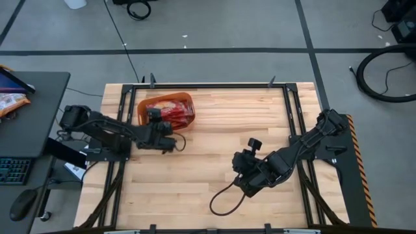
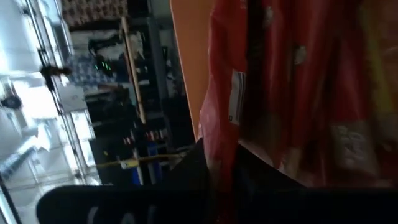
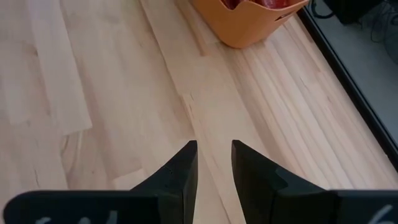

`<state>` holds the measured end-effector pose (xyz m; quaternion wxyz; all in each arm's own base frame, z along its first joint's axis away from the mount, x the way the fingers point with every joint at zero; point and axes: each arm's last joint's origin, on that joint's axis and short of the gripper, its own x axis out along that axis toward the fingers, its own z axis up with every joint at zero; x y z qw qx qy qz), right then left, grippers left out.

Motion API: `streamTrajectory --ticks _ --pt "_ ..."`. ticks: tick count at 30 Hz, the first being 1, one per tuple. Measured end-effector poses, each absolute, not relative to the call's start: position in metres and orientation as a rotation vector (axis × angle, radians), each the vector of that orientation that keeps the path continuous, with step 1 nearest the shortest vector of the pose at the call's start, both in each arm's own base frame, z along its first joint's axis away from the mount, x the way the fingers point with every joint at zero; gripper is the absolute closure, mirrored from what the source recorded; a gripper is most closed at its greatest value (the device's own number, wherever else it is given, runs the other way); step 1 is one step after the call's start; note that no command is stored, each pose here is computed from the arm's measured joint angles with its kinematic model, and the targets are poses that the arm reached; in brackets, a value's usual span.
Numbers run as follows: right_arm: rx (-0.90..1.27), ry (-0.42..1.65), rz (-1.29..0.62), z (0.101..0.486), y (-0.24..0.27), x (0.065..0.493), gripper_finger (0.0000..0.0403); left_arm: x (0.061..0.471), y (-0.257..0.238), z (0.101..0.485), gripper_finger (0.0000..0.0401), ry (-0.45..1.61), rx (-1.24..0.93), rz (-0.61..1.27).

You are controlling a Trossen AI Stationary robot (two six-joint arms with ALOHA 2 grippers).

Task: Sort popcorn bags into baskets
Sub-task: Put the popcorn bag into the orange bin

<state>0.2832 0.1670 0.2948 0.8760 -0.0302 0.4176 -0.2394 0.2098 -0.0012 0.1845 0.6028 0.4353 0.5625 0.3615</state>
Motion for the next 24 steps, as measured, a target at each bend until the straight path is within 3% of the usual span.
streamTrajectory --ticks 5,15,24 --pt "-0.073 0.872 -0.496 0.295 0.165 0.285 0.03 0.218 0.016 0.181 0.0355 1.325 0.918 0.84" --pt "-0.077 0.871 -0.491 0.295 0.166 0.285 0.0301 0.216 0.025 0.188 0.0276 1.378 0.752 0.673" --pt "-0.079 0.875 -0.494 0.294 0.165 0.285 0.0302 0.199 0.038 0.231 0.0255 1.378 0.511 0.769"
